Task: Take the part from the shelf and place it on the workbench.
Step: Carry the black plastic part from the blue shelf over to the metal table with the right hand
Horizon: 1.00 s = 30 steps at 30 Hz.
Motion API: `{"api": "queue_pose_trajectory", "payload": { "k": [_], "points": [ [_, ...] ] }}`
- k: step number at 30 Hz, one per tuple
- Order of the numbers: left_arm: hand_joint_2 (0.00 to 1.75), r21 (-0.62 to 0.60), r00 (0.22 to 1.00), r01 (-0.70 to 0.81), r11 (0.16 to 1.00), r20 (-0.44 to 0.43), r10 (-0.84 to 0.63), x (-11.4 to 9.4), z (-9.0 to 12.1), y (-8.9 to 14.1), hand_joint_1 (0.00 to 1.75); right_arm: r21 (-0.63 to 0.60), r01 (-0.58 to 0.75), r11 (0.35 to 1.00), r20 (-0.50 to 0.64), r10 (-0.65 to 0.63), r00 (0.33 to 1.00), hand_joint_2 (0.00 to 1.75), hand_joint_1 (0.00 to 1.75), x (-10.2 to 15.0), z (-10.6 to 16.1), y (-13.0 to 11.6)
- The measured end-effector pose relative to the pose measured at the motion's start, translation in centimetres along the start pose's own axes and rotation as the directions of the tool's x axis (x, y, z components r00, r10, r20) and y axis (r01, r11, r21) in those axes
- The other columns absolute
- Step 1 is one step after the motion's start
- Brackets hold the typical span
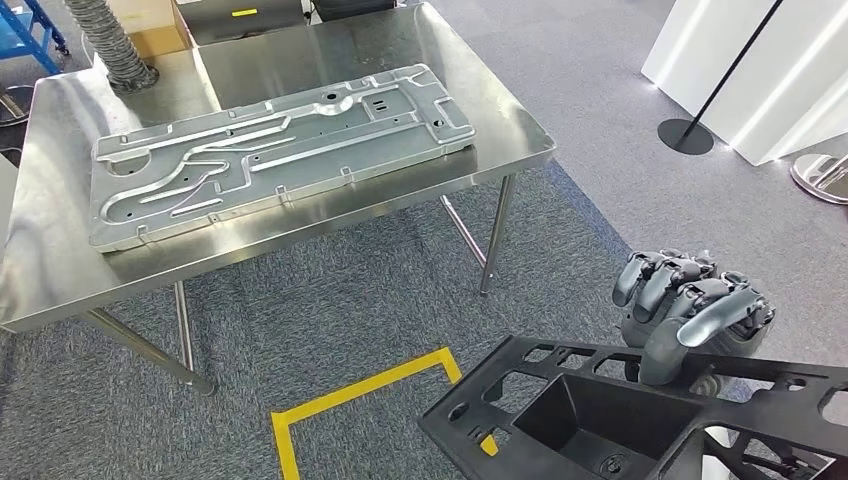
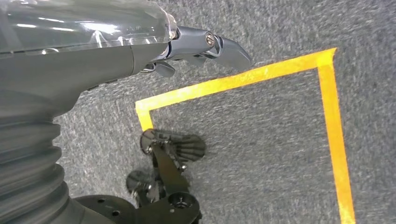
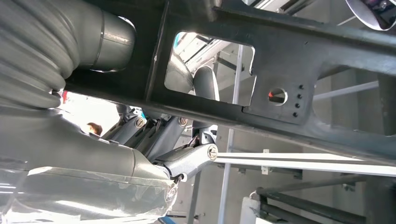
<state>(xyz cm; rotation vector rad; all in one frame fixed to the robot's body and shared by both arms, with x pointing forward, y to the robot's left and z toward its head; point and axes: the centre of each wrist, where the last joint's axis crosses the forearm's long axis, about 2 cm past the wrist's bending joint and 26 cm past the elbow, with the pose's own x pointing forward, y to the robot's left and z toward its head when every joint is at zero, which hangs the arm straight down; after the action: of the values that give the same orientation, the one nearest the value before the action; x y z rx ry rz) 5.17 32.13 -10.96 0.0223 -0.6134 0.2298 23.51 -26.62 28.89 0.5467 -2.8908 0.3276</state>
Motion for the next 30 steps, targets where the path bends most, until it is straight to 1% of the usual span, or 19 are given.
{"api": "queue_pose_trajectory", "payload": {
  "k": [10,15,21,30],
  "points": [
    [1.75,0.007,1.0,-0.008,1.0,-0.002,0.008,-0.17,0.08,-0.06,0.0,-0.005,0.007,1.0,-0.007,-0.007,1.0,1.75,1.71,-0.2,0.15,-0.01],
    [1.75,0.014,1.0,-0.012,1.0,0.004,0.011,-0.08,0.04,-0.05,0.0,0.002,-0.015,1.0,-0.012,0.015,1.0,1.75,1.71,-0.34,0.06,-0.03],
    [1.75,0.026,1.0,-0.022,0.999,0.002,0.022,-0.45,0.25,0.15,0.0,-0.009,-0.025,1.0,-0.017,0.025,1.0,1.75,1.71,-0.49,0.11,0.08],
    [1.75,0.022,1.0,-0.023,0.999,0.005,0.023,-0.05,0.04,0.09,0.0,-0.024,-0.014,1.0,-0.009,0.014,1.0,1.75,1.71,-0.44,0.04,0.08]
  ]
}}
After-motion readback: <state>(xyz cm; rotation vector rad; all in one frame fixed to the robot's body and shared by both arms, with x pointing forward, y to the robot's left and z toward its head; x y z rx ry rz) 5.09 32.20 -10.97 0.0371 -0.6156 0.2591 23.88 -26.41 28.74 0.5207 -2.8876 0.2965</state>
